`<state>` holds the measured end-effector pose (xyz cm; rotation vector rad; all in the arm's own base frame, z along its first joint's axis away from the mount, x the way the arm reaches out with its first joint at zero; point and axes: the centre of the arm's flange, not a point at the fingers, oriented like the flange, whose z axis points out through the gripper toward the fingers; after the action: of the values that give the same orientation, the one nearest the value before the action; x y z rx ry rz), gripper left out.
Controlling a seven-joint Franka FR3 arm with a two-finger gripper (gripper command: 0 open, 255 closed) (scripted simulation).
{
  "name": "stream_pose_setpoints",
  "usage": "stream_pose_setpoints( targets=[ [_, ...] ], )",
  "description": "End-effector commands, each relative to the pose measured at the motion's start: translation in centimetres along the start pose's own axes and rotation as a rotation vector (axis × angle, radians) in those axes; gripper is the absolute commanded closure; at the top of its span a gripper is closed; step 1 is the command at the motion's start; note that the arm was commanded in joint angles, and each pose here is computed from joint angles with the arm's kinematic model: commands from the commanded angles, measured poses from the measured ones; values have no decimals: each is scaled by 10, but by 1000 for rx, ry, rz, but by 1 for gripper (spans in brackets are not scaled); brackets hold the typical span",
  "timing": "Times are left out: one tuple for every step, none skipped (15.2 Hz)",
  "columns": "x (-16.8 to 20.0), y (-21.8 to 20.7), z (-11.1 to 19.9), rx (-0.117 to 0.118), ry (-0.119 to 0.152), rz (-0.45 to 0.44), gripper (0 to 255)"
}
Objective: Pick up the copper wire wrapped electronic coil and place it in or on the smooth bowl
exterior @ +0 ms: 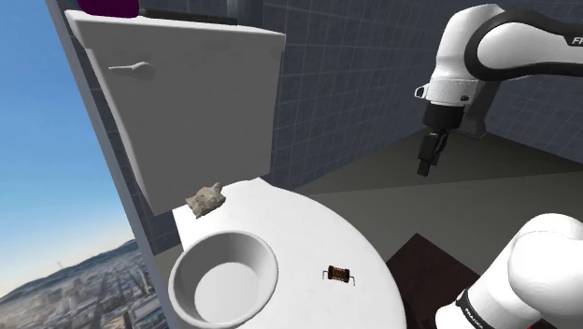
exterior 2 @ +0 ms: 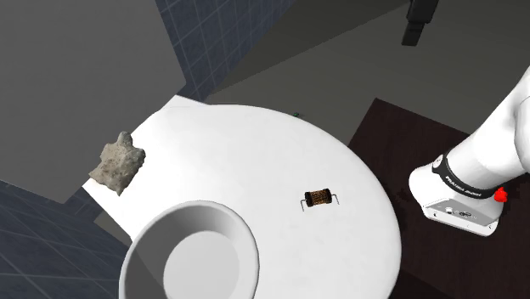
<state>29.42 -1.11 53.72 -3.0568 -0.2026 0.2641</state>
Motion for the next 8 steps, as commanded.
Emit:
stream_pose_setpoints(
  targets=[
    [0,0,0,0,0,0,0],
    [2,-10,8,-2,8,-11,0],
    [3,-20,17,-4,15,-23,0],
    [5,-30,25,-6,23,-34,0],
    [6,-40,34,-8,31,-45,0],
    [8,-50,43,-10,39,-56,0],
    [9,-60,51,-12,46,-68,0],
    [10,-70,60,-14,54,-79,0]
  ],
)
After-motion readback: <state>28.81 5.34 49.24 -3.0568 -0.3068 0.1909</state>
